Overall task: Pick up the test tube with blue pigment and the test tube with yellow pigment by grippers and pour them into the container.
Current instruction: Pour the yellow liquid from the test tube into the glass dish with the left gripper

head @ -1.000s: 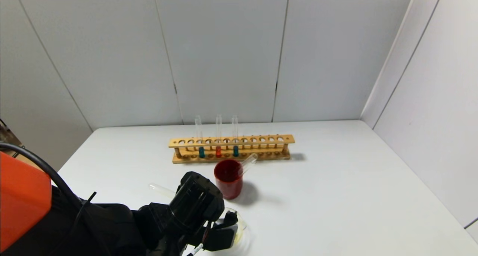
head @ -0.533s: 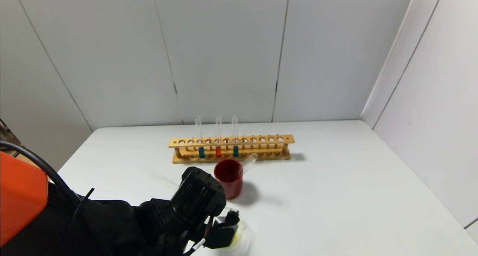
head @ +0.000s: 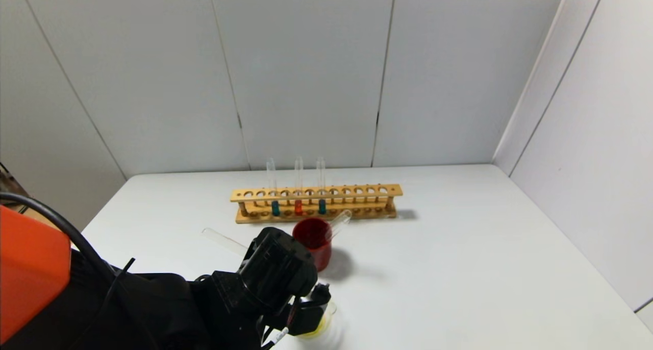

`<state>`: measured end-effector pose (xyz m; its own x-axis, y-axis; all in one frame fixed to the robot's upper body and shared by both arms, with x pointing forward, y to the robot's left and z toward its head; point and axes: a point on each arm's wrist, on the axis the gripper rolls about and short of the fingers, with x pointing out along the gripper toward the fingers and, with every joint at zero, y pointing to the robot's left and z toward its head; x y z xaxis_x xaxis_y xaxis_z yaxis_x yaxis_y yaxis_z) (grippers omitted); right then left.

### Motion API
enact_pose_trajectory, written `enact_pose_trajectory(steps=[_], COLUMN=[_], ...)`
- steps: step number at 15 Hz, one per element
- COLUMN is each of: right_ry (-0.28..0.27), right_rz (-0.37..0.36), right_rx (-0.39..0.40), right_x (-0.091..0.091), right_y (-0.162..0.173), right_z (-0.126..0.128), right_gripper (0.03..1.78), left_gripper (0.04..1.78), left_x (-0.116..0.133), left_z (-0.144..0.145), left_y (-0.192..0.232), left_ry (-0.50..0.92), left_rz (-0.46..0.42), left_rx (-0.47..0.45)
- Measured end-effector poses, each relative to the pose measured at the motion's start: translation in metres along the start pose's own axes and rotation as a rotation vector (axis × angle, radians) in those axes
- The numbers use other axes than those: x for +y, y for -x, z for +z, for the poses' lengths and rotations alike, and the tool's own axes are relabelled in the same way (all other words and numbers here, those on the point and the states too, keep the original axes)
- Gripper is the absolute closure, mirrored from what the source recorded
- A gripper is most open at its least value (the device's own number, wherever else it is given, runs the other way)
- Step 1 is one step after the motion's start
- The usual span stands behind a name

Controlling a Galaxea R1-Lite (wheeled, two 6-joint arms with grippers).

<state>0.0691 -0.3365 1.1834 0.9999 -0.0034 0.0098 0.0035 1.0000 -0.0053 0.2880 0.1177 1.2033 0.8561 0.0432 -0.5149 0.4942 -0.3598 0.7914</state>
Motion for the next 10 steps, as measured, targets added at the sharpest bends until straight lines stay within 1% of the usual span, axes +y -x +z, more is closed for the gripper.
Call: enact_pose_trajectory(steps=[4, 10], right_ry=[0.000, 0.000], right_rz=[0.000, 0.000], right_rx=[0.000, 0.000], right_x=[0.000, 0.000], right_y=[0.000, 0.000], right_z=[0.000, 0.000], right_gripper=[0.07, 0.07], left_gripper=[1.52, 1.52], left_x=[0.001, -0.005], left_z=[0.006, 0.012], left_y=[0.001, 0.006], left_ry=[-0.006, -0.038], left_rz=[0.006, 0.000], left_rx=[-0.013, -0.031])
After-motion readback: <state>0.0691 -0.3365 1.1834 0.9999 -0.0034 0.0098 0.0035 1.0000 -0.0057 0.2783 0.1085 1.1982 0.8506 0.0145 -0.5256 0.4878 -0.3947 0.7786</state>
